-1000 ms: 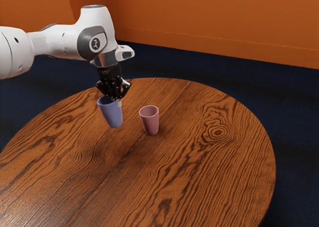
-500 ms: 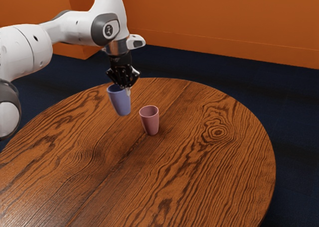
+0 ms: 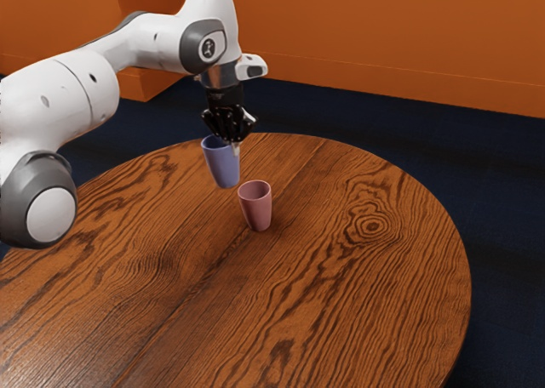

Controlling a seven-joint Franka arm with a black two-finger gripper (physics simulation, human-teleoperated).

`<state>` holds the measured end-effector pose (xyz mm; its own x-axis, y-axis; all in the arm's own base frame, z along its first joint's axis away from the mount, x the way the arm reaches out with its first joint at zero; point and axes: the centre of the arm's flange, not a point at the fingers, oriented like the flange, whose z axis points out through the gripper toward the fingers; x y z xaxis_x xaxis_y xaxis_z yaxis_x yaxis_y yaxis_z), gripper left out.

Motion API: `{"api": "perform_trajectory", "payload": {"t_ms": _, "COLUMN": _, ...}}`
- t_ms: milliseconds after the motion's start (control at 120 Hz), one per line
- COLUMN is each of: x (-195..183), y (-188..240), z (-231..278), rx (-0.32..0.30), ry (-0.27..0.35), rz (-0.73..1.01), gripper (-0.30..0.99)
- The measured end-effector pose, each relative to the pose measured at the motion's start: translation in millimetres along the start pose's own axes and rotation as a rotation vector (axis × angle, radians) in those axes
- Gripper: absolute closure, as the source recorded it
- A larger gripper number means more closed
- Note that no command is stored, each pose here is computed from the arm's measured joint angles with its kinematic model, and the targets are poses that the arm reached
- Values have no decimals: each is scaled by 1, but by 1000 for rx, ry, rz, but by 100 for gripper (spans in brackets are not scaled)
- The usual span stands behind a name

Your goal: Place the left cup onto the right cup

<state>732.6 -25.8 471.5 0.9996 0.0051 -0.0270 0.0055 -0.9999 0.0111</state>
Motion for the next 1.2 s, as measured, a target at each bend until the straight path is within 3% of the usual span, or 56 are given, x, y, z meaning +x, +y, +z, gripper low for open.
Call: {"api": "perform_trajectory", "payload": {"t_ms": 1200, "x": 29, "y": 24, "z": 30, "rx": 5, "ry": 28, "rz": 165, "gripper": 79}}
